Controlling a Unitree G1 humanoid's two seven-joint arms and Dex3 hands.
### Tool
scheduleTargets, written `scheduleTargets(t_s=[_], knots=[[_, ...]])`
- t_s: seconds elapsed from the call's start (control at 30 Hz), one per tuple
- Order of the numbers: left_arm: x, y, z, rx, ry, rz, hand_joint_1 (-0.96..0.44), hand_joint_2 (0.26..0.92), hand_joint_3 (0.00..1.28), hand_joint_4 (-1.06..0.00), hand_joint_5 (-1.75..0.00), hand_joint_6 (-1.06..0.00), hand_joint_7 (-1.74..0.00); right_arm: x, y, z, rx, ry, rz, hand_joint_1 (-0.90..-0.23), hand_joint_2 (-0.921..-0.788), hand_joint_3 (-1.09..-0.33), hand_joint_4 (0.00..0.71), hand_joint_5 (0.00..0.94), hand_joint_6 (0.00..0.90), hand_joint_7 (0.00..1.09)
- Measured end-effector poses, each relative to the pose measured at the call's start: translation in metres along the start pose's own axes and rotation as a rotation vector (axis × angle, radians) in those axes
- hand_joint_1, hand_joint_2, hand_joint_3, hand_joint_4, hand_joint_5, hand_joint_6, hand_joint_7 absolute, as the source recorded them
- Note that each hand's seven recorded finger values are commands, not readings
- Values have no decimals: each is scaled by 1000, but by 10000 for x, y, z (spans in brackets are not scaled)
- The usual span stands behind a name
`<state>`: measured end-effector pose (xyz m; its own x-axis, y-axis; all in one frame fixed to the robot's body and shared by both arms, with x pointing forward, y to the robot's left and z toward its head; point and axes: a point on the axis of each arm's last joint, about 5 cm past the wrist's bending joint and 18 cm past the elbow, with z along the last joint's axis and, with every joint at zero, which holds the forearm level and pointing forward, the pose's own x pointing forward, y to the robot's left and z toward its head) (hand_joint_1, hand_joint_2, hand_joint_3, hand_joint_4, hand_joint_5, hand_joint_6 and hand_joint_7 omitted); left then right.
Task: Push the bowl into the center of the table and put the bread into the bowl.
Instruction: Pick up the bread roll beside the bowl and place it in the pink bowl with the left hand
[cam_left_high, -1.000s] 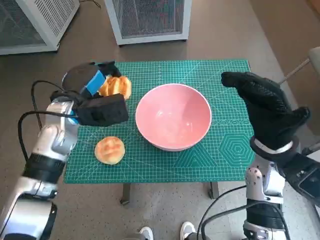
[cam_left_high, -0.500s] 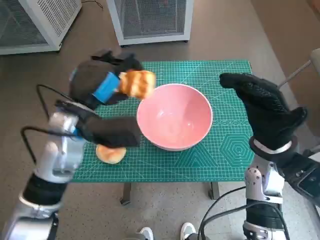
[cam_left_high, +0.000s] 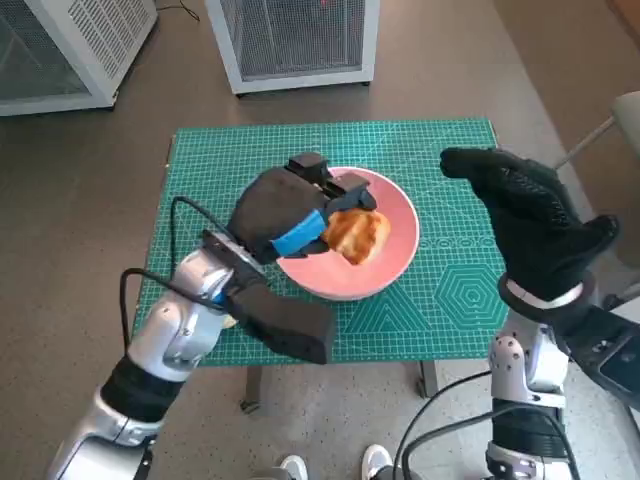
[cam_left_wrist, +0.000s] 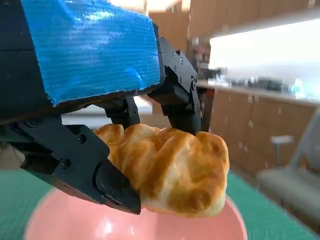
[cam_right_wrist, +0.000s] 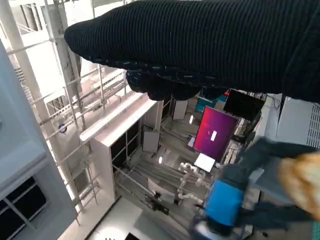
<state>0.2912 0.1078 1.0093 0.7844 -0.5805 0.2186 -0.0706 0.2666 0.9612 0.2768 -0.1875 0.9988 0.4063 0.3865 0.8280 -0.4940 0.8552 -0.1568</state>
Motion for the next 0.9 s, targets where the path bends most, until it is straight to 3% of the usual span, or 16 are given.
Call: scheduleTargets(t_s=[0.2, 0.27, 0.33, 0.37, 0.47, 0.53, 0.67, 0.9], knots=[[54, -82, -26, -21, 29, -40, 1, 913, 42, -742, -1146, -662, -1100, -3, 0, 8, -3, -2, 2, -514, -921, -484, 355, 4, 128, 527], [62, -93, -28, -26, 36, -54, 1, 917, 108, -653, -1228, -580, -1189, -6, -1, 11, -5, -2, 1, -514, -921, -487, 355, 4, 127, 528], [64, -96, -28, -31, 44, -70, -170, 919, 170, -536, -946, -536, -1303, -8, -4, 14, -7, -2, 1, -514, -921, -489, 355, 4, 127, 528], [66, -96, -27, -36, 52, -84, -157, 881, 158, -454, -721, -447, -1068, -9, -7, 16, -8, -1, 1, -514, -921, -490, 355, 4, 126, 528], [66, -89, -27, -42, 77, -120, -216, 853, 77, -325, -259, -328, -557, -11, -15, 24, -14, -1, 2, -515, -921, -494, 354, 3, 125, 530], [59, -75, -24, -37, 93, -142, -269, 847, 51, -270, -133, -286, -409, -13, -22, 29, -19, -2, 2, -515, -921, -495, 354, 3, 124, 531], [40, -33, -12, -11, 94, -160, -372, 845, 25, -197, -28, -243, -267, -14, -25, 32, -23, -2, 1, -515, -921, -497, 354, 3, 122, 534], [-23, 63, 11, 26, 68, -128, -447, 842, 11, -146, -2, -214, -200, -10, -15, 28, -29, 6, 4, -515, -921, -496, 354, 3, 120, 538]])
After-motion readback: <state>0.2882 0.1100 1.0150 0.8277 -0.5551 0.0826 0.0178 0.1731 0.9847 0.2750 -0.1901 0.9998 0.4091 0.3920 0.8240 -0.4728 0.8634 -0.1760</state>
